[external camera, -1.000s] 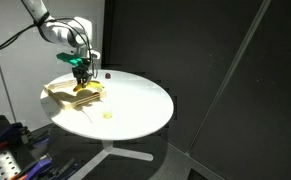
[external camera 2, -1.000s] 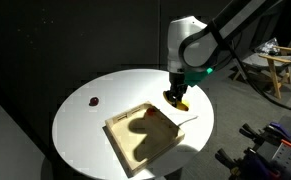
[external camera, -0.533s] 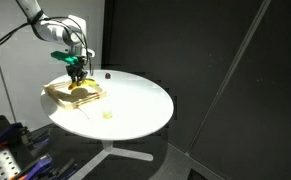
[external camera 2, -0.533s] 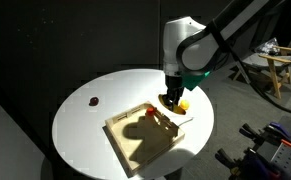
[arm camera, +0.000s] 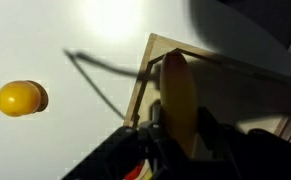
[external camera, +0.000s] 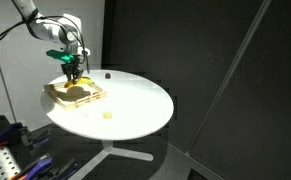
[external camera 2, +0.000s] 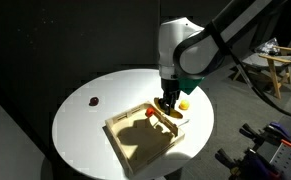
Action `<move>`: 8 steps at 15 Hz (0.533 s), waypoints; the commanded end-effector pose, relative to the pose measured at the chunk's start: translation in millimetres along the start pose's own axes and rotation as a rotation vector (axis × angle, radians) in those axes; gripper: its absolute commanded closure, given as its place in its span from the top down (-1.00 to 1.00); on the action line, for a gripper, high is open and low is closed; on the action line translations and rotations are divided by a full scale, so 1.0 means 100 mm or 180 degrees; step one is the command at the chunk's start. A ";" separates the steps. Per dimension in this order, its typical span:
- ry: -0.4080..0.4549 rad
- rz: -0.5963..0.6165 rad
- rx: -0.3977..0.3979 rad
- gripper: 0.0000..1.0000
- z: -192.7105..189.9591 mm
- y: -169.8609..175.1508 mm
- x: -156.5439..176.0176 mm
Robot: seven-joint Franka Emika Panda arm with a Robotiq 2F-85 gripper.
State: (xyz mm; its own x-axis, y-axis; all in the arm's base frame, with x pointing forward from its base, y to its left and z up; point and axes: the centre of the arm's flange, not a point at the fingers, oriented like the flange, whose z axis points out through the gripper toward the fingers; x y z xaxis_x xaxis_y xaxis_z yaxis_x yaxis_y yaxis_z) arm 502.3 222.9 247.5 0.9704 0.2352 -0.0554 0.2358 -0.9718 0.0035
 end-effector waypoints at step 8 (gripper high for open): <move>0.0011 0.0017 0.0029 -0.73 0.07 -0.13 0.40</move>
State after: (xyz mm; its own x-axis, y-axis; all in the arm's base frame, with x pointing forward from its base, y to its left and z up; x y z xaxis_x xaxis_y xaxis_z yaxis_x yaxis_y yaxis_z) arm 522.2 233.5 241.2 0.9708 0.2356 -0.0445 0.2355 -0.9718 -0.0088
